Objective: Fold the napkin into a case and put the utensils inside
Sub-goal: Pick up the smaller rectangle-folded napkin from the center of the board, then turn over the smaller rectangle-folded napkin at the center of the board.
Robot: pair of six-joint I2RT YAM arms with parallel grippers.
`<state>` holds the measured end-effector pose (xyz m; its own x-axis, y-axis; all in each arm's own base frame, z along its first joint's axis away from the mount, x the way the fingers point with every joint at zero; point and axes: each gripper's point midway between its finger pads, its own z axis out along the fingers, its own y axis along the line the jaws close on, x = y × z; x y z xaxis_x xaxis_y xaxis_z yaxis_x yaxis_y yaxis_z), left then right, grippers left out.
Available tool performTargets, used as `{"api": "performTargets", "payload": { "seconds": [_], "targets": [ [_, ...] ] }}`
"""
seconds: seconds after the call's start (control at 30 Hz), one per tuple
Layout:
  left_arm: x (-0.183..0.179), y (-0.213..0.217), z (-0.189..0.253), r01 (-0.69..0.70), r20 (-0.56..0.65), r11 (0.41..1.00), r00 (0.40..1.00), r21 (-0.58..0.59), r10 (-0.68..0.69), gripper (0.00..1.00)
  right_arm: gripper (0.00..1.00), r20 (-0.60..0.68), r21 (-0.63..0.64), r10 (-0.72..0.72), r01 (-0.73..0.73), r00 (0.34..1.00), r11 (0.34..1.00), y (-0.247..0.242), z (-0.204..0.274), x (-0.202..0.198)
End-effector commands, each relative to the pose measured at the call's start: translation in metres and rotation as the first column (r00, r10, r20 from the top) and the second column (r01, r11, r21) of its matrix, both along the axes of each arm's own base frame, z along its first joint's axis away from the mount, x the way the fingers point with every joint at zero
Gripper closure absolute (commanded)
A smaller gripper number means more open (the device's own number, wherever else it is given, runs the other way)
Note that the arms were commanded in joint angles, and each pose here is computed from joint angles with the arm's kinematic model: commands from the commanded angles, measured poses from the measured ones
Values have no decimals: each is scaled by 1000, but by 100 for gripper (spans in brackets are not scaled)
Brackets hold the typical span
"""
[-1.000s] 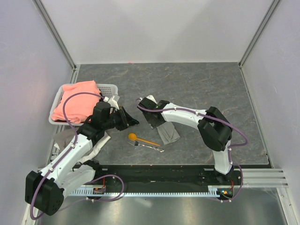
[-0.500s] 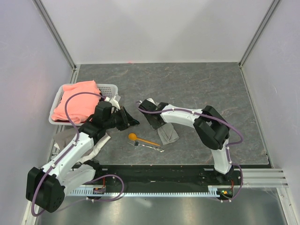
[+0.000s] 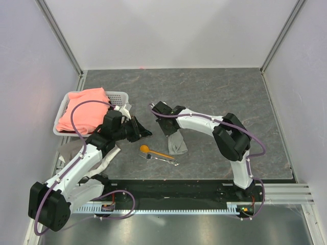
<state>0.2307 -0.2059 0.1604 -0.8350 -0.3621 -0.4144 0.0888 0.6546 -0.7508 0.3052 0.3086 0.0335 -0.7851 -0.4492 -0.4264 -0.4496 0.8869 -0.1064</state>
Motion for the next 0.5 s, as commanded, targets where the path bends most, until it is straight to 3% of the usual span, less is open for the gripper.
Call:
{"api": "performTargets", "payload": {
  "seconds": [0.0, 0.13, 0.2, 0.27, 0.4, 0.47],
  "targets": [
    [4, -2, 7, -6, 22, 1000, 1000, -14, 7, 78, 100, -47, 300, 68, -51, 997, 953, 47, 51, 4],
    [9, 1, 7, -31, 20, 1000, 999, -2, 31, 78, 100, -115, 499, 149, -73, 982, 864, 69, 67, 3],
    [12, 1, 5, -43, 13, 999, 999, 5, 43, 78, 100, -166, 629, 208, -59, 964, 775, 78, 71, 1],
    [14, 1, 6, -50, 8, 999, 999, 5, 50, 78, 100, -240, 691, 265, -27, 934, 722, 77, 61, -11],
    [20, 1, 5, -67, 3, 998, 998, 14, 67, 78, 100, -266, 796, 314, 24, 911, 605, 71, 59, -7],
    [23, 0, 6, -68, 3, 998, 998, 16, 68, 78, 100, -302, 813, 325, 64, 897, 579, 63, 50, -13]
  ]
}}
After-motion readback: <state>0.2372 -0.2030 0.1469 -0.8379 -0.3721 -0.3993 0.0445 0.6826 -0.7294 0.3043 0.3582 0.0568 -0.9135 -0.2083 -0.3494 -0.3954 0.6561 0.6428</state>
